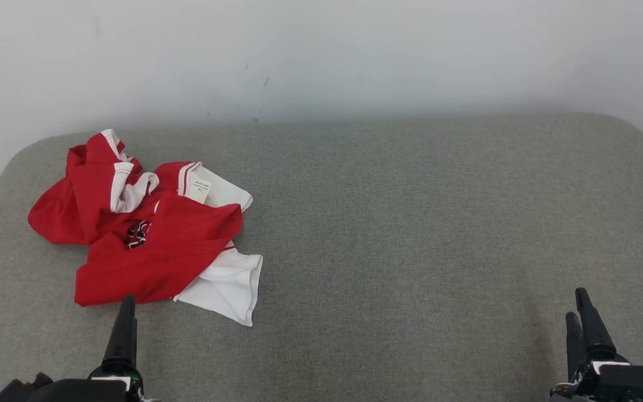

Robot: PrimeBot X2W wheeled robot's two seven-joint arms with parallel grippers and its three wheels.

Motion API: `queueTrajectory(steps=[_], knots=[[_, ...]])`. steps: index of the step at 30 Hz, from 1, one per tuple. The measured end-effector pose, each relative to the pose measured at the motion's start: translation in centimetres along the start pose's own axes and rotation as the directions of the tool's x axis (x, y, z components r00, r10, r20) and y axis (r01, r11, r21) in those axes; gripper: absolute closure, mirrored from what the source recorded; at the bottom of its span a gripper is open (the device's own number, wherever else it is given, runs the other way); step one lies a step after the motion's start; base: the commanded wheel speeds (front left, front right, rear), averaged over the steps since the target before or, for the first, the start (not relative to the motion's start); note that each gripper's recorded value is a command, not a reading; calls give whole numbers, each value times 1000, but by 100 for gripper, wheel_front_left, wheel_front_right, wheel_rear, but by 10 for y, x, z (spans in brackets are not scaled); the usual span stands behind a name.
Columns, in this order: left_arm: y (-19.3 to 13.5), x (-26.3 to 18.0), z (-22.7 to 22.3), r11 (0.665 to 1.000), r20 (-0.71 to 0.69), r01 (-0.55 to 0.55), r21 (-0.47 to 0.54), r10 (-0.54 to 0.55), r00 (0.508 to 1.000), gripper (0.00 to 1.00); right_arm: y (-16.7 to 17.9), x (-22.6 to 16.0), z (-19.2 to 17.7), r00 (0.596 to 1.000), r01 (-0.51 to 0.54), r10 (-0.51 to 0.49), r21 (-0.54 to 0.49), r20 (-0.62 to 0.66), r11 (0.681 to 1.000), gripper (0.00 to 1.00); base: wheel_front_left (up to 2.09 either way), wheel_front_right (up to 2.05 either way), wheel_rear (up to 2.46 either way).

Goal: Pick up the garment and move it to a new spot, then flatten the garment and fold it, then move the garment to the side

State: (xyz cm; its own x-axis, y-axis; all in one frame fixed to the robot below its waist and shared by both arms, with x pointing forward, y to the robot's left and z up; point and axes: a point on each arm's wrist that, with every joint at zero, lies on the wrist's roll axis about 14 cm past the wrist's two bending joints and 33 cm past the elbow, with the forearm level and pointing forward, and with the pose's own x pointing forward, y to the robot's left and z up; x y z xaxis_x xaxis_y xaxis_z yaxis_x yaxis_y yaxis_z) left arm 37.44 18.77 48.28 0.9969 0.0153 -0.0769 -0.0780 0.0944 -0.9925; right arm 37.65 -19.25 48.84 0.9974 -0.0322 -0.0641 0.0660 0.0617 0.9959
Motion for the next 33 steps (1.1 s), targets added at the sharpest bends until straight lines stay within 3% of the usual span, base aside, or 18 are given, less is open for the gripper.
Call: queueTrajectory(steps=[11,19,23,29,31,32,33], knots=[[-14,3,0,970,-14,39,241,-36,999,0,20,2,3,998,-62,63,-169,-1,984,0,0,0,0],[-21,4,-3,905,-36,62,421,-52,998,0,34,4,-1,993,-116,107,-379,-43,918,0,0,0,0],[-24,5,-1,850,-37,66,523,-55,998,0,39,4,-2,991,-137,126,-470,-55,872,0,0,0,0],[-26,5,-3,750,-52,79,657,-59,997,0,44,4,-3,989,-149,133,-609,-71,779,0,0,0,0],[-26,5,-2,726,-43,70,684,-56,997,0,45,4,-3,988,-153,136,-650,-77,744,0,0,0,0],[-27,5,-2,690,-43,73,720,-62,997,0,45,4,-4,987,-155,135,-688,-83,709,0,0,0,0],[-27,5,-2,676,-43,74,733,-62,997,0,46,4,-5,987,-158,137,-703,-86,694,0,0,0,0]])
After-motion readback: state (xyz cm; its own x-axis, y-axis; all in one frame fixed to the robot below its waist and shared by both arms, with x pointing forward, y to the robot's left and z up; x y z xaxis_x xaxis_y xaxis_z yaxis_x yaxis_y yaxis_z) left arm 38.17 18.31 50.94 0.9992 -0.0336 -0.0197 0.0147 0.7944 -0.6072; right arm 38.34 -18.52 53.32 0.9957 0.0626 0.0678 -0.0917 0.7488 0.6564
